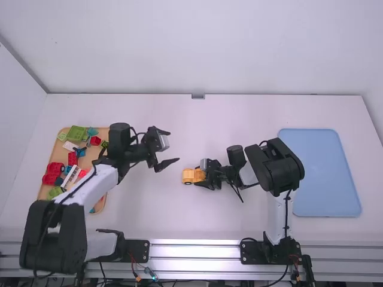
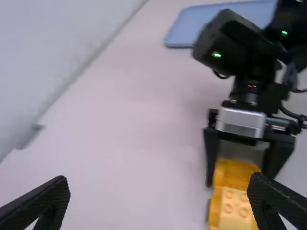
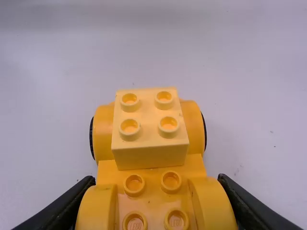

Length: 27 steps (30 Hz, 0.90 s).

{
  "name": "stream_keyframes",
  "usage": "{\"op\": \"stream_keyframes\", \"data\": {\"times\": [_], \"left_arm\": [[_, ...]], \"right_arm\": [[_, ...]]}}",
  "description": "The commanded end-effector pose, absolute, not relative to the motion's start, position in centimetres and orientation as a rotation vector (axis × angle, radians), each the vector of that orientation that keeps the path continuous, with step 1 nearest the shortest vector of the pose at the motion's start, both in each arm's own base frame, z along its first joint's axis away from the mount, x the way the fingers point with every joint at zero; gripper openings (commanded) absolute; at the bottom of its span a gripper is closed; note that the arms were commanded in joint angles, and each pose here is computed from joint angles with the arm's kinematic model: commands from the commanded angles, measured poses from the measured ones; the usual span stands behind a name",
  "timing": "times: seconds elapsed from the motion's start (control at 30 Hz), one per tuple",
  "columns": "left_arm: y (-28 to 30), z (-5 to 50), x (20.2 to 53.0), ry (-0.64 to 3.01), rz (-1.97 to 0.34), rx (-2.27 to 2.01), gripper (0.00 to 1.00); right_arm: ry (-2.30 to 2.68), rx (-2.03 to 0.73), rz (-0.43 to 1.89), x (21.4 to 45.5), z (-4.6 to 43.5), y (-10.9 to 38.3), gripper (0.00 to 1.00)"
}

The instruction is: Assemble lego blocks to make yellow taxi

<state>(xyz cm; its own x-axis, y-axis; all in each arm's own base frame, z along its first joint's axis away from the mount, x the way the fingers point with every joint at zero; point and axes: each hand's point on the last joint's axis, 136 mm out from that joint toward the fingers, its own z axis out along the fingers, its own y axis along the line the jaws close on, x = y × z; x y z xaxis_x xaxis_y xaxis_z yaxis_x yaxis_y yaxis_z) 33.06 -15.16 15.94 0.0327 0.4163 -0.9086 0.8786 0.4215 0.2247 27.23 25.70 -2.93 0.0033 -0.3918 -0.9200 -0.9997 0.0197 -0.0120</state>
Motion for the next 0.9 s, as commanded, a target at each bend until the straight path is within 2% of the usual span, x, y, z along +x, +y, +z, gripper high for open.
{"op": "stream_keyframes", "data": {"times": [0.0, 0.03, 0.07, 0.1, 0.17, 0.43, 0.6, 0.73, 0.87], "left_arm": [[-13.0, 17.1, 33.9, 1.702, -0.479, 1.014, 0.99], [-12.4, 17.2, 34.0, 1.734, -0.459, 0.980, 0.99], [-12.1, 17.2, 34.0, 1.749, -0.451, 0.963, 0.99], [-10.7, 17.1, 34.2, 1.819, -0.406, 0.889, 0.99], [-9.4, 17.0, 34.5, 1.881, -0.377, 0.800, 0.99], [-5.4, 16.0, 36.1, 2.053, -0.255, 0.465, 0.99], [-2.5, 15.3, 36.6, 2.132, -0.145, 0.236, 0.99], [-0.9, 14.7, 36.5, 2.171, -0.087, 0.121, 0.99], [3.4, 13.3, 35.3, 2.250, 0.056, -0.149, 0.99]], "right_arm": [[1.544, -1.479, 0.974, 27.0, -3.7, 25.5, 0.90], [1.548, -1.479, 0.974, 27.0, -3.7, 25.5, 0.67], [1.549, -1.479, 0.974, 27.0, -3.7, 25.5, 0.70], [1.602, -1.454, 0.956, 27.4, -3.8, 25.3, 0.85], [1.682, -1.424, 0.902, 28.3, -4.0, 24.9, 0.99], [1.773, -1.484, 0.726, 28.8, -2.5, 23.8, 0.99], [1.930, -1.478, 0.515, 29.3, -0.3, 21.0, 0.99], [1.976, -1.465, 0.388, 29.2, 2.2, 19.2, 0.99], [1.950, -1.437, 0.297, 29.3, 5.2, 18.3, 0.99]]}}
